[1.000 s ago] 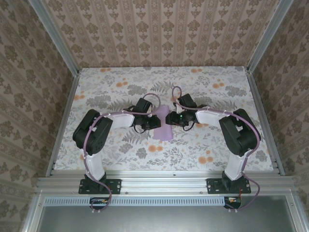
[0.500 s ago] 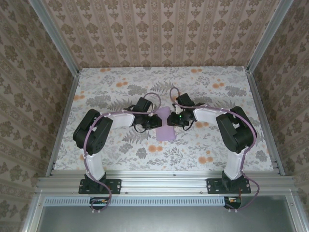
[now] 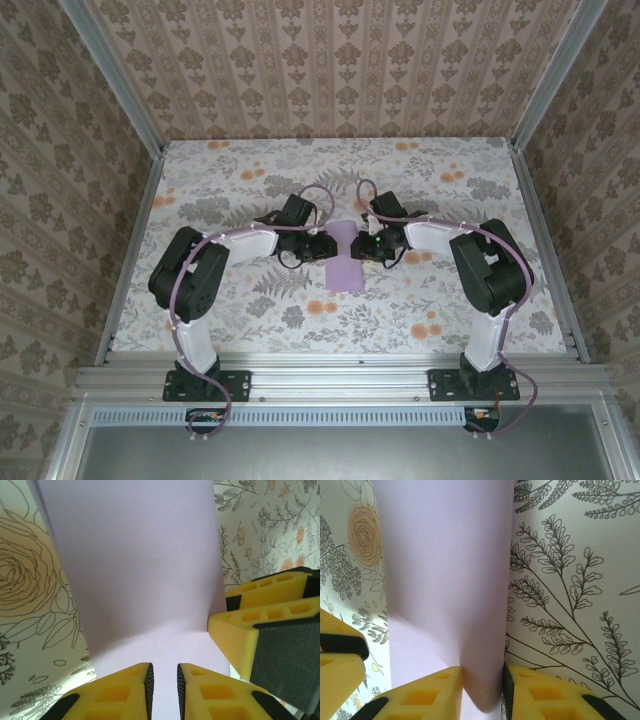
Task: Fold a paper plane with a square sheet of paper (pick it up from the middle)
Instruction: Fold the square sheet of paper in half at the center of the table.
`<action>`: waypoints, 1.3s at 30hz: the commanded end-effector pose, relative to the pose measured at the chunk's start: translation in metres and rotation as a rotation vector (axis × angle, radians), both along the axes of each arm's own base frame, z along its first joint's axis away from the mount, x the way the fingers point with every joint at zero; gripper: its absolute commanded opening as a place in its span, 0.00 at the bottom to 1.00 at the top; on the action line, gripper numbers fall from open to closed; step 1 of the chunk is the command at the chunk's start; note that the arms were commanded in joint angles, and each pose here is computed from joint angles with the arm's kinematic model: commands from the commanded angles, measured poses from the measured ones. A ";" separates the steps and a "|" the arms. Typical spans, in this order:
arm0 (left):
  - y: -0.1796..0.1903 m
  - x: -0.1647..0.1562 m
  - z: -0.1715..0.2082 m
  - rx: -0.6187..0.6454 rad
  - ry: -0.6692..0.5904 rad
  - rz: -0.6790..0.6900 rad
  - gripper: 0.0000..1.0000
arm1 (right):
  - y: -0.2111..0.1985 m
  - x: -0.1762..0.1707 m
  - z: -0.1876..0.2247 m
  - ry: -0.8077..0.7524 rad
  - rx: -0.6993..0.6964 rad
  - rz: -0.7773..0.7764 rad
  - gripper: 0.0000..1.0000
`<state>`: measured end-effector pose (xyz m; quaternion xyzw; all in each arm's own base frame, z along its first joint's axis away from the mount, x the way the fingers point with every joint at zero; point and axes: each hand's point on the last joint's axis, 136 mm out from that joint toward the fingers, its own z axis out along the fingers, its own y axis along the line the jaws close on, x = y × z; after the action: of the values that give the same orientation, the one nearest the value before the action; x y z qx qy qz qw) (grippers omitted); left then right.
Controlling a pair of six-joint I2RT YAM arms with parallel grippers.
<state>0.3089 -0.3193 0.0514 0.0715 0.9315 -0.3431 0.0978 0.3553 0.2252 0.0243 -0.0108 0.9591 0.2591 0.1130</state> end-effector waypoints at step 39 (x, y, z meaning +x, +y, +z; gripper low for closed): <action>0.002 0.012 0.001 0.050 -0.014 -0.057 0.19 | -0.008 -0.019 -0.002 0.035 0.005 0.149 0.25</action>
<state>0.3179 -0.3151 0.0449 0.0904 0.9380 -0.3229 0.0874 0.3420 0.2209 0.0238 -0.0673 0.9548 0.2751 0.0902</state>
